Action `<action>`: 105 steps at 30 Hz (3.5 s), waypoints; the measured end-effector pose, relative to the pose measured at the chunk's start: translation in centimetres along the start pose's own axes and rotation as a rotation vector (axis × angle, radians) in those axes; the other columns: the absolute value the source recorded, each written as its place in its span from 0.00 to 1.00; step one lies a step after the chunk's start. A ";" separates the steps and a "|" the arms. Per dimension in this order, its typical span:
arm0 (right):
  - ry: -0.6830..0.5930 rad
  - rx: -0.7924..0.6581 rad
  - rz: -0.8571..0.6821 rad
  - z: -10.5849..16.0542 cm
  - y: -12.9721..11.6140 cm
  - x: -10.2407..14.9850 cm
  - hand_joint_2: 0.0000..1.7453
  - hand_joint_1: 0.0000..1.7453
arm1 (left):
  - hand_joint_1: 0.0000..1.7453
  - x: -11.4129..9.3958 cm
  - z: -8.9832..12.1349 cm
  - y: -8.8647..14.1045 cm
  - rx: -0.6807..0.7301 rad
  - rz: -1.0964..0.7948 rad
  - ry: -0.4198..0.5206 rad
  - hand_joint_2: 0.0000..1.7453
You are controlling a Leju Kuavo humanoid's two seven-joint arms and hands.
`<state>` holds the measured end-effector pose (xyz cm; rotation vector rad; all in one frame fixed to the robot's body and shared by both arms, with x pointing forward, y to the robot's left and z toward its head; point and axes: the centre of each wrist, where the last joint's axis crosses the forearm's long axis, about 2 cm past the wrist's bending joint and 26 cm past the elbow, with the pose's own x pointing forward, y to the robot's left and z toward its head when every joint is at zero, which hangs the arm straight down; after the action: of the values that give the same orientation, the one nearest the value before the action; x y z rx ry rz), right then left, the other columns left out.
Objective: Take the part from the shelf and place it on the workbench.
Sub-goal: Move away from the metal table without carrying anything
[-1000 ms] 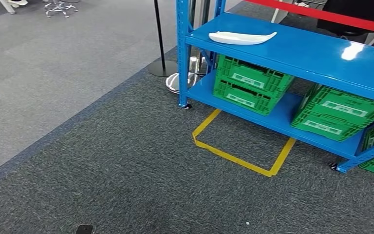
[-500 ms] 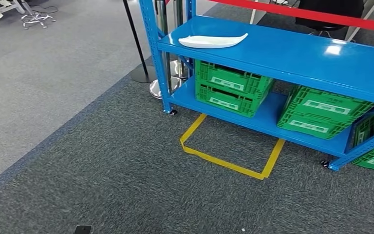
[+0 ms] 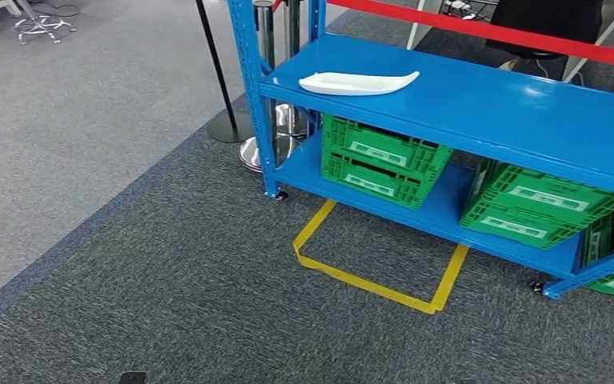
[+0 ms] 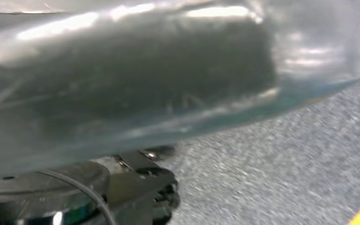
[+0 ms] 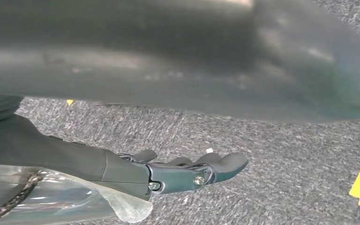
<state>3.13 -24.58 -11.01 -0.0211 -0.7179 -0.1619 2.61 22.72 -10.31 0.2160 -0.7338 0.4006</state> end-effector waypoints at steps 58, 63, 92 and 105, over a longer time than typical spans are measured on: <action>-0.007 -0.007 -0.006 0.0 0.1 0.0 0.00 0.00 | 0.00 0.2 -0.1 0.0 0.003 -0.004 0.005 0.00; -0.009 -0.006 -0.005 0.0 0.1 0.1 0.00 0.00 | 0.00 0.1 -0.1 0.1 0.004 -0.008 0.005 0.00; 0.022 -0.036 -0.025 0.1 0.3 0.0 0.00 0.00 | 0.00 0.6 -0.6 0.2 0.007 -0.008 0.016 0.00; 0.116 -0.044 0.001 0.2 -1.3 -0.2 0.00 0.00 | 0.00 1.5 -1.7 1.7 -0.043 -0.056 0.071 0.00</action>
<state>2.62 -25.86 -11.05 -0.0536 -0.5985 -0.1763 3.91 25.22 -10.41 0.1806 -0.6642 0.3373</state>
